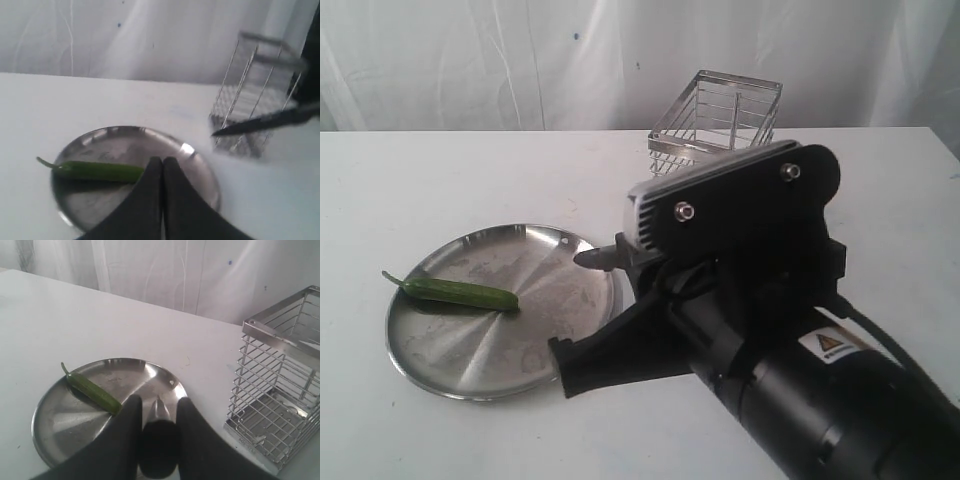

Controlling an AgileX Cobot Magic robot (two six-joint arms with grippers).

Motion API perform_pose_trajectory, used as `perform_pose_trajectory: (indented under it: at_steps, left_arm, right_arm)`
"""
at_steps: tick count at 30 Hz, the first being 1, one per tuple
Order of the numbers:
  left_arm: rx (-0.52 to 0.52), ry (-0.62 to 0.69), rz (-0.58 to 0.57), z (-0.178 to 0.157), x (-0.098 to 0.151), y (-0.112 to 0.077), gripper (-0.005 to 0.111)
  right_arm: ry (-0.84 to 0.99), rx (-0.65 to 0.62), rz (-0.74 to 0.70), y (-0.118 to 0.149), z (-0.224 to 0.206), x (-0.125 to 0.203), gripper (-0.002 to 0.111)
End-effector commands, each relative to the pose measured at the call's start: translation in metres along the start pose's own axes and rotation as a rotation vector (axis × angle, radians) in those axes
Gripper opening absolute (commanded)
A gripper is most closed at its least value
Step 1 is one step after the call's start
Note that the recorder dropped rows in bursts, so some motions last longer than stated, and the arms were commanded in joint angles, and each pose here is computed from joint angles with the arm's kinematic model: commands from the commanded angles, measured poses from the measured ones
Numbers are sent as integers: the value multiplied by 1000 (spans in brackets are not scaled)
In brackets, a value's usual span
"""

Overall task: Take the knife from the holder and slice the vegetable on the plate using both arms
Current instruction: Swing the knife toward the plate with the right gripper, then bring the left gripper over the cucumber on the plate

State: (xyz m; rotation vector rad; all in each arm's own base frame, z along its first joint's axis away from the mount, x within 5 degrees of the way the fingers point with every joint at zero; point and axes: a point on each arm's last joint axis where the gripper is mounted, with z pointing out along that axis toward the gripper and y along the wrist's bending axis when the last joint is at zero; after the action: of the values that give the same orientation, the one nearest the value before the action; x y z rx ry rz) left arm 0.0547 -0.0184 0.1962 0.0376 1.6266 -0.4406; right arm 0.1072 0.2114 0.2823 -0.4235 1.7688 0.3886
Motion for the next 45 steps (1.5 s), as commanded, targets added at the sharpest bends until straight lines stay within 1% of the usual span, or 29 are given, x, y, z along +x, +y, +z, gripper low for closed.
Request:
perform_pose_trajectory:
  at_steps: [1,4,7,8,9,12,15,18,21,23,25,27,29,31,33,36,40,43,45]
  left_arm:
    - [15,-124,-293,-1,-10,1,0]
    - [18,-167,-300,-1,-14,1,0]
    - [21,-171,-276,-2,-18,0,0]
    - [24,-151,-276,-2,-19,-2,0]
    - [27,-110,-275,-3,-18,-3,0]
    - [29,91,-272,-5,-10,-9,0]
    - [4,260,-299,-1,5,-9,0]
    - [-23,342,-391,6,21,-6,0]
    - [-3,414,-398,11,26,-9,0]
    - [49,451,-374,15,23,-15,0]
    - [119,455,-332,19,12,-23,0]
    - [178,444,-235,26,-3,-30,0]
    - [199,443,-162,35,-16,-35,0]
    - [196,464,-97,50,-26,-39,0]
    - [187,518,-43,65,-28,-41,0]
    - [155,590,-31,89,-27,-42,3]
    - [100,673,-30,118,-19,-40,18]
    - [102,725,-24,136,-14,-45,19]
    - [116,715,-1,147,-16,-52,19]
  right_arm:
    - [-28,6,-1,-6,-6,-7,0]
    - [-25,10,16,-9,-10,-9,0]
    - [-34,5,33,-12,-13,-13,0]
    - [-38,4,38,-13,-14,-14,0]
    - [-42,-1,41,-14,-15,-16,0]
    - [-52,-19,13,-15,-19,-19,0]
    - [-58,-44,-7,-16,-22,-22,0]
    - [-56,-69,-2,-15,-24,-23,0]
    - [-55,-113,4,-11,-25,-26,0]
    - [-58,-139,7,-8,-26,-30,0]
    - [-69,-147,14,-7,-26,-35,0]
    - [-79,-149,18,-6,-26,-38,0]
    - [-85,-151,23,-5,-27,-41,0]
    - [-89,-152,25,-5,-27,-42,0]
    - [-90,-152,28,-5,-27,-43,0]
    - [-101,-153,19,-5,-27,-45,0]
    - [-114,-155,9,-4,-27,-46,0]
    - [-112,-161,8,-4,-27,-46,0]
    - [-110,-165,8,-3,-27,-46,0]
